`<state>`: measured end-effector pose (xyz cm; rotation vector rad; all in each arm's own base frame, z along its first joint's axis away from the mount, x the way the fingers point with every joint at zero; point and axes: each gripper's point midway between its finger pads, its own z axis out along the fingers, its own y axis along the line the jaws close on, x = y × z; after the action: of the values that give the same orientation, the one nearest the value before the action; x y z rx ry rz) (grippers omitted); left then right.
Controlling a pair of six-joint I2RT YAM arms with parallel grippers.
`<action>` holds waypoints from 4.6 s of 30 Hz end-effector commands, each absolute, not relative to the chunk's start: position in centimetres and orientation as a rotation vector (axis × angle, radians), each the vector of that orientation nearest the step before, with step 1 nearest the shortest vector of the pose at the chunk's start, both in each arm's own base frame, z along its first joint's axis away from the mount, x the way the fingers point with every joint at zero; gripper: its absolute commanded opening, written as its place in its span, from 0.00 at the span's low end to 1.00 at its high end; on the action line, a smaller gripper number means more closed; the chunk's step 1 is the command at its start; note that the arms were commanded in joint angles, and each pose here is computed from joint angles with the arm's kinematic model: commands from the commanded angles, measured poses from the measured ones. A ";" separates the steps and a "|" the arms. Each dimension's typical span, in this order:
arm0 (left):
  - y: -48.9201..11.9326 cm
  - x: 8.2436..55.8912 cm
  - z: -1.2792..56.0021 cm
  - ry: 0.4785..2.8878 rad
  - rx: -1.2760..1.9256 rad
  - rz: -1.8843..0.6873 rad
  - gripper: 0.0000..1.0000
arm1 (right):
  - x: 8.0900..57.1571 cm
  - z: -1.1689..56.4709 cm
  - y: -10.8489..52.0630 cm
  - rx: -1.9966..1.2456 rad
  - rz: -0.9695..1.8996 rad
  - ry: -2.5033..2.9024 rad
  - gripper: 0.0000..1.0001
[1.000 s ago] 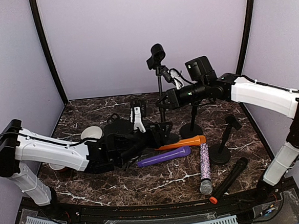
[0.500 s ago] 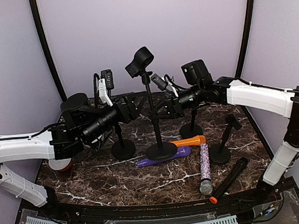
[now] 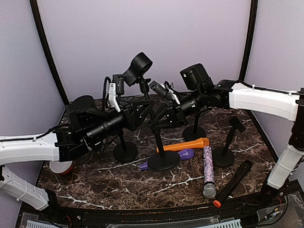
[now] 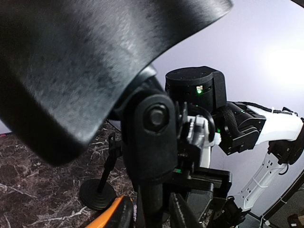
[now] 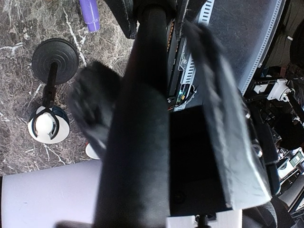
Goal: Attach the microphones to the stand
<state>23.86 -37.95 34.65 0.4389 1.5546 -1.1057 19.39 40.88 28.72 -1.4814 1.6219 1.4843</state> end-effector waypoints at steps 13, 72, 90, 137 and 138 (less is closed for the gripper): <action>-35.7 21.9 35.0 1.503 0.506 -1.100 0.00 | 17.3 29.2 38.2 -1.606 1.349 1.572 0.58; -36.1 16.3 19.5 1.547 0.917 -0.850 0.58 | 13.9 6.7 20.7 -2.605 0.097 1.383 0.73; -29.4 15.9 21.5 1.519 0.674 -0.861 0.59 | 10.5 2.2 24.9 -2.869 0.050 1.029 0.56; -37.9 12.1 41.9 1.315 1.079 -0.988 0.99 | 9.7 37.2 32.9 -1.868 1.343 1.422 0.00; -38.4 11.8 42.4 1.286 1.090 -1.013 0.99 | 10.3 37.7 32.9 -1.814 1.369 1.456 0.00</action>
<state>14.29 -36.98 40.05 0.9789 1.4188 -0.9089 9.53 33.11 34.19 -2.0043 1.4105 1.2007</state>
